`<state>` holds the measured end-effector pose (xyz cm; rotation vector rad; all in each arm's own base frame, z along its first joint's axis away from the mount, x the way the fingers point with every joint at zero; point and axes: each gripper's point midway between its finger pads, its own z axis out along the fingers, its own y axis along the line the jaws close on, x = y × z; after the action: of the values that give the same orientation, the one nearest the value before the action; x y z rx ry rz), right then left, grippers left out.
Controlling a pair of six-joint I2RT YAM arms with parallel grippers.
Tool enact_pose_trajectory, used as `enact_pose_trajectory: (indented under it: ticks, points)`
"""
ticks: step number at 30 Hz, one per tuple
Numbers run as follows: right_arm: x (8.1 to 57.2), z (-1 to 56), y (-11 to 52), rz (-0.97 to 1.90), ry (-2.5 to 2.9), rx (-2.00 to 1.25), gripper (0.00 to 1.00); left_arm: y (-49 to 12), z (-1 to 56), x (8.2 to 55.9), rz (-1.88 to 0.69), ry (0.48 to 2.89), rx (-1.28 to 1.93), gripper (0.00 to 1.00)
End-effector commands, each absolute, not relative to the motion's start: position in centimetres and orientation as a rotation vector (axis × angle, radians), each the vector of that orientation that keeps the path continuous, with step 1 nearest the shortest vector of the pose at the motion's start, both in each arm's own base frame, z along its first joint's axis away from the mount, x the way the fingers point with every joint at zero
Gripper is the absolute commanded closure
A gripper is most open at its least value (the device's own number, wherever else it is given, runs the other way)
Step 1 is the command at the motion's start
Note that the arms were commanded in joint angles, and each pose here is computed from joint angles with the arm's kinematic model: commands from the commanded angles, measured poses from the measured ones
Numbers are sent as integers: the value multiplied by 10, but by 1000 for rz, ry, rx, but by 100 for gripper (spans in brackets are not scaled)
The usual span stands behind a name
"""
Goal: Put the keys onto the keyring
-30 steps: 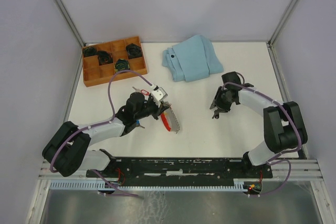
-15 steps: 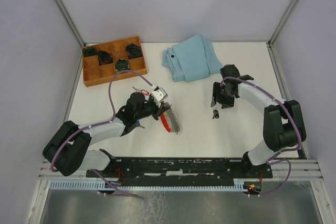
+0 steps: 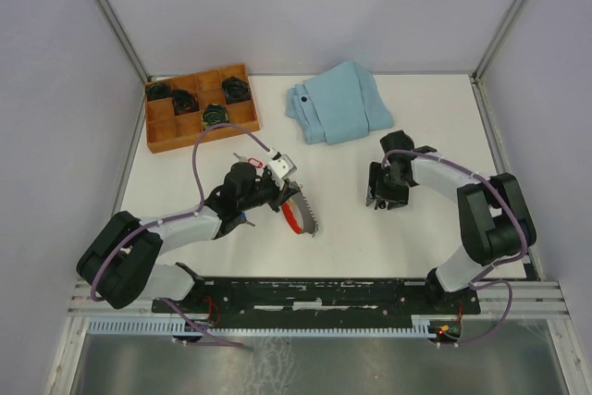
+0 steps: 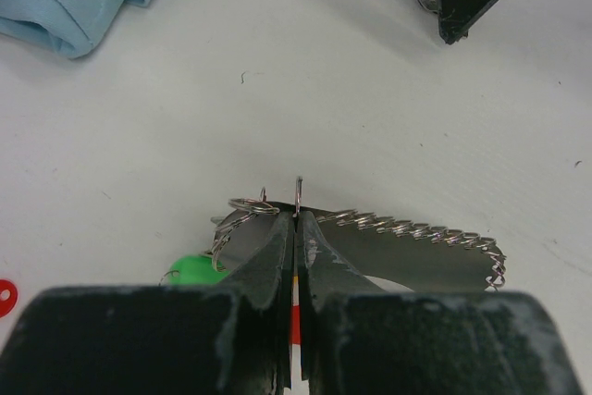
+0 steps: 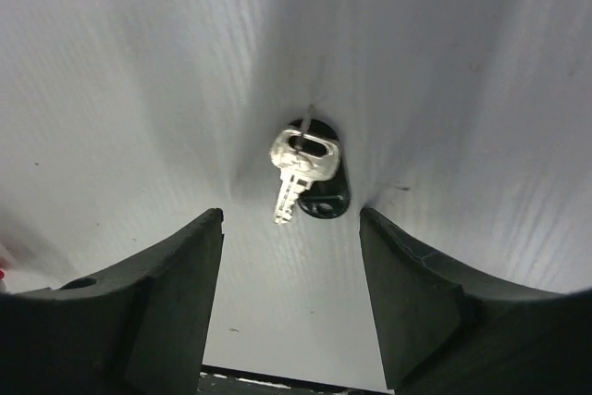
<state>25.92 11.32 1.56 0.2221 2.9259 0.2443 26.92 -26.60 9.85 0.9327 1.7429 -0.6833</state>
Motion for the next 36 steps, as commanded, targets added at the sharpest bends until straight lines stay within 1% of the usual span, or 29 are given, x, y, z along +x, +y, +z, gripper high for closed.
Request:
enact_pose_trajectory:
  ticks: [1,7,13,16,22,25,30,36]
  points:
    - [274,12,146,345,2880,211,31,-280,122,273,-728,1665,938,97]
    - [303,19,182,398,2821,127,31,-280,123,273,-729,1664,939,97]
    - [328,44,209,448,2744,-81,29,-280,121,272,-731,1668,944,97]
    - [326,61,203,432,2690,-204,29,-280,122,272,-732,1665,951,97]
    - [315,81,168,255,2619,-386,34,-283,120,266,-756,1653,985,97]
    - [314,76,141,161,2630,-391,38,-284,120,264,-771,1645,1003,97]
    - [314,61,117,124,2671,-395,47,-285,121,262,-779,1636,1015,97]
    - [316,45,114,105,2723,-458,48,-286,120,261,-784,1638,1022,97]
